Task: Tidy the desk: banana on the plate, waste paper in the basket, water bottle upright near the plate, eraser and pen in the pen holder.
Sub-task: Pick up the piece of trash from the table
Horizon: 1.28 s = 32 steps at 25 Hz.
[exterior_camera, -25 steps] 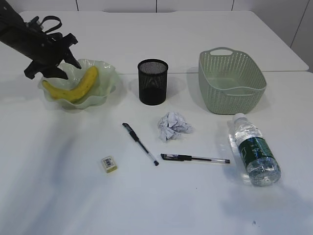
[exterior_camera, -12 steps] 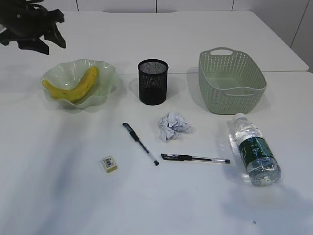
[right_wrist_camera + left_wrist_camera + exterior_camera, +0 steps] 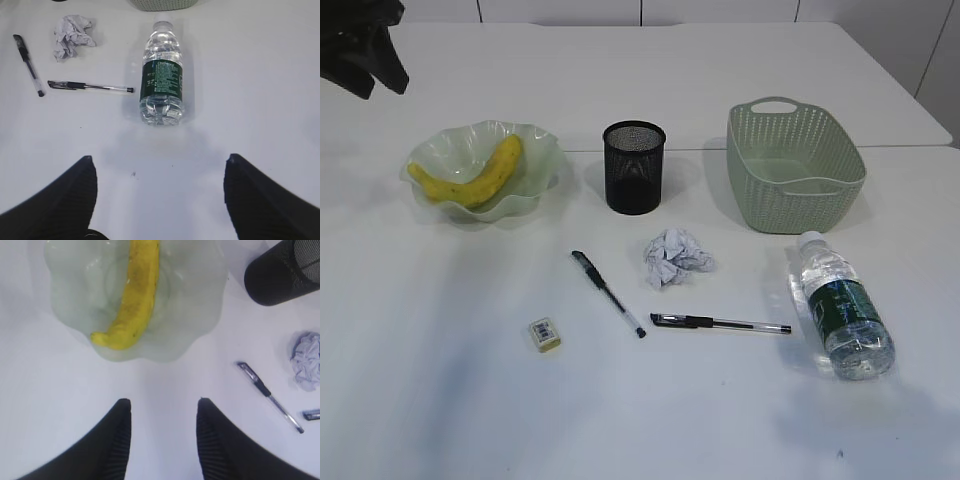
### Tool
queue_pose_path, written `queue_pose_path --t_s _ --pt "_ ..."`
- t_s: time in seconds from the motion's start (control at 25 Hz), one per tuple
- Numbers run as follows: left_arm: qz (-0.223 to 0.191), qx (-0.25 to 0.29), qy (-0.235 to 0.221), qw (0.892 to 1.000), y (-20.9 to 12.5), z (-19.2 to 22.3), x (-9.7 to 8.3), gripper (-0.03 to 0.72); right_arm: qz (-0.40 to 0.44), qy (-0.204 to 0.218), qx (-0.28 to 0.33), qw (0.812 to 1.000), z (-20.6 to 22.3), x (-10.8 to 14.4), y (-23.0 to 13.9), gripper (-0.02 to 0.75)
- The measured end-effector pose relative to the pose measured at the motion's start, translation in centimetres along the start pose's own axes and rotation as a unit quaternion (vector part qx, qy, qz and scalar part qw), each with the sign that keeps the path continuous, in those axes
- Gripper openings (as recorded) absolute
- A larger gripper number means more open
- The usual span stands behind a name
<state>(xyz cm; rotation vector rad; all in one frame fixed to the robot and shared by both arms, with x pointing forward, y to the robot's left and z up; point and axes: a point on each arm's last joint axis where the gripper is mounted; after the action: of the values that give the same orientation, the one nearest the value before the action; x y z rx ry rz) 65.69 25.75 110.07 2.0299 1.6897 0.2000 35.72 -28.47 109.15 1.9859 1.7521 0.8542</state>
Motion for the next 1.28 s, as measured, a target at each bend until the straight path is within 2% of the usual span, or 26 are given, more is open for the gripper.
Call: queue_pose_path --t_s 0.24,0.44,0.72,0.88,1.08,1.28 --pt "0.0 0.034 0.001 0.999 -2.8 -0.8 -0.3 0.302 0.0 0.0 0.0 1.0 0.0 0.0 0.0 0.585" --pt "-0.004 0.053 0.002 0.999 -7.1 -1.5 -0.8 0.302 0.0 0.0 0.0 1.0 0.0 0.0 0.0 0.585" --pt "0.004 0.015 0.018 1.0 -13.4 -5.8 -2.1 0.293 -0.001 0.001 0.0 1.0 -0.6 0.2 0.3 0.585" --pt "0.023 -0.008 0.041 0.999 -14.3 -7.7 -2.3 0.29 -0.003 0.005 -0.018 1.0 -1.7 0.5 1.6 0.585" --pt "0.033 -0.005 0.068 0.997 -14.5 -8.0 -1.9 0.289 -0.002 0.008 0.014 1.0 -1.3 1.2 4.1 0.586" --pt "0.035 0.001 0.091 0.995 -14.6 -8.1 -1.5 0.285 -0.033 0.028 0.033 0.999 -0.3 3.2 7.9 0.585"
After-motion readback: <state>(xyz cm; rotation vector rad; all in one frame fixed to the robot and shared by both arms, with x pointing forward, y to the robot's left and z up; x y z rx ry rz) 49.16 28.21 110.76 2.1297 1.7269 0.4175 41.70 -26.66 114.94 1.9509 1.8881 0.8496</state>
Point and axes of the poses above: a point on each arm's last joint axis where the gripper is mounted, z pointing out along that axis toward the gripper, x along the wrist's bending axis when the last joint is at zero, y = z × x, and after that the axes turned 6 degrees about z, right-handed
